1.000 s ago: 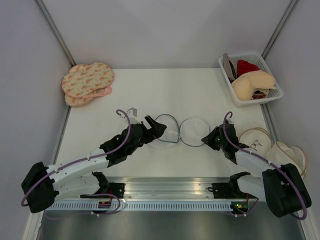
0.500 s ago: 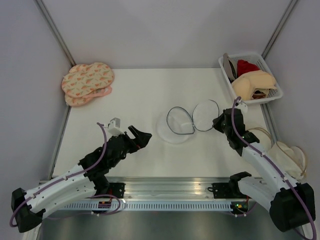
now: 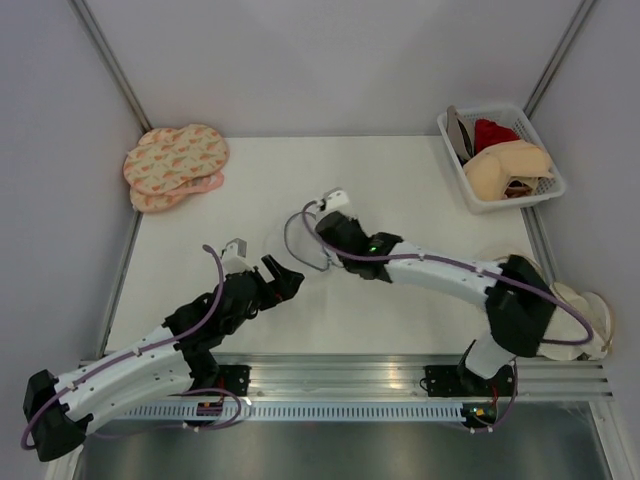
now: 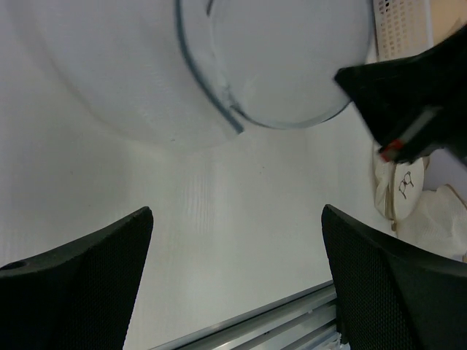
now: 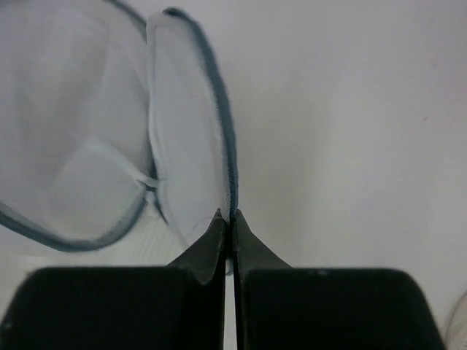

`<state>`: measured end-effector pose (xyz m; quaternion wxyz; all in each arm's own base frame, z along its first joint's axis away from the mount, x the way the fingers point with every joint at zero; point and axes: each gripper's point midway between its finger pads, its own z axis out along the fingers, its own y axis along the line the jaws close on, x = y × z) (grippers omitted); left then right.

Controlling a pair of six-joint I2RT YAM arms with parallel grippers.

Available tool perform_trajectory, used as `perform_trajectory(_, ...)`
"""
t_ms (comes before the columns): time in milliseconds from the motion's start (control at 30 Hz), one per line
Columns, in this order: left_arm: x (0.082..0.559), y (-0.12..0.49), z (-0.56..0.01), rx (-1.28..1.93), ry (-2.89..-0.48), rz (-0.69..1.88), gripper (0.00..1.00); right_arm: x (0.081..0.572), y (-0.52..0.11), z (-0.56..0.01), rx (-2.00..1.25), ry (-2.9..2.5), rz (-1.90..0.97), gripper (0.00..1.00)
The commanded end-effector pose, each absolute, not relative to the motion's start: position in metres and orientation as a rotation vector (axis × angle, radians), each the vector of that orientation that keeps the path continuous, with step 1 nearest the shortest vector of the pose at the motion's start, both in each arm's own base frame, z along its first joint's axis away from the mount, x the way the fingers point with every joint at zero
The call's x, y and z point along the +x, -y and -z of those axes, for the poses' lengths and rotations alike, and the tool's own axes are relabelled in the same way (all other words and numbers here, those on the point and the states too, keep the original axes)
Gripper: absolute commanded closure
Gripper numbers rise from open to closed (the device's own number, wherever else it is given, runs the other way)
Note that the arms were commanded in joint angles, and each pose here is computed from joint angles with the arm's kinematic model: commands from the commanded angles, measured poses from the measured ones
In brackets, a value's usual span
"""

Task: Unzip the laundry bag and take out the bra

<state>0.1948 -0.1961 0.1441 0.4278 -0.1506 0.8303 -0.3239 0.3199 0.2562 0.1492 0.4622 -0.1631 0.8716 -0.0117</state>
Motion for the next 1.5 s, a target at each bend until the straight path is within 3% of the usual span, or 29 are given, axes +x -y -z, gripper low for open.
perform_trajectory(0, 0.191, 0.191, -0.134, -0.362, -2.093, 0.785, 0.0, 0.315, -0.264, -0.128, -0.593, -2.056, 0.454, 1.0)
perform_trajectory(167, 0.188, 0.178, -0.136, -0.403, -2.069, 0.773, 0.0, 0.305, -0.294, -0.114, -0.632, -1.995, 0.448, 1.0)
perform_trajectory(333, 0.186, 0.168, -0.138, -0.426, -2.046, 0.76, 0.0, 0.307, -0.286, -0.124, -0.563, -1.953, 0.46, 1.0)
perform_trajectory(800, 0.188, 0.163, -0.142, -0.448, -2.036, 0.738, 0.0, 0.31, -0.14, -0.208, -0.235, -1.774, 1.009, 1.0)
perform_trajectory(967, 0.189, 0.163, -0.141, -0.455, -2.036, 0.73, 0.0, 0.311, -0.154, -0.194, -0.433, -1.795, 1.011, 1.0)
perform_trajectory(1167, 0.187, 0.158, -0.141, -0.475, -2.025, 0.739, 0.0, 0.304, -0.188, -0.131, -0.759, -1.887, 0.931, 0.98)
perform_trajectory(1233, 0.186, 0.156, -0.14, -0.479, -2.022, 0.736, 0.0, 0.298, -0.198, -0.112, -0.836, -1.919, 0.883, 0.8)
perform_trajectory(1267, 0.186, 0.155, -0.141, -0.484, -2.015, 0.741, 0.0, 0.296, -0.202, -0.107, -0.849, -1.943, 0.832, 0.54)
perform_trajectory(1333, 0.185, 0.154, -0.139, -0.483, -2.017, 0.735, 0.0, 0.293, -0.211, -0.103, -0.839, -1.976, 0.712, 0.14)
perform_trajectory(1367, 0.185, 0.153, -0.139, -0.486, -2.016, 0.737, 0.0, 0.291, -0.215, -0.114, -0.798, -1.977, 0.629, 0.02)
perform_trajectory(1467, 0.185, 0.152, -0.139, -0.488, -2.015, 0.73, 0.0, 0.287, -0.225, -0.129, -0.69, -2.002, 0.393, 0.02)
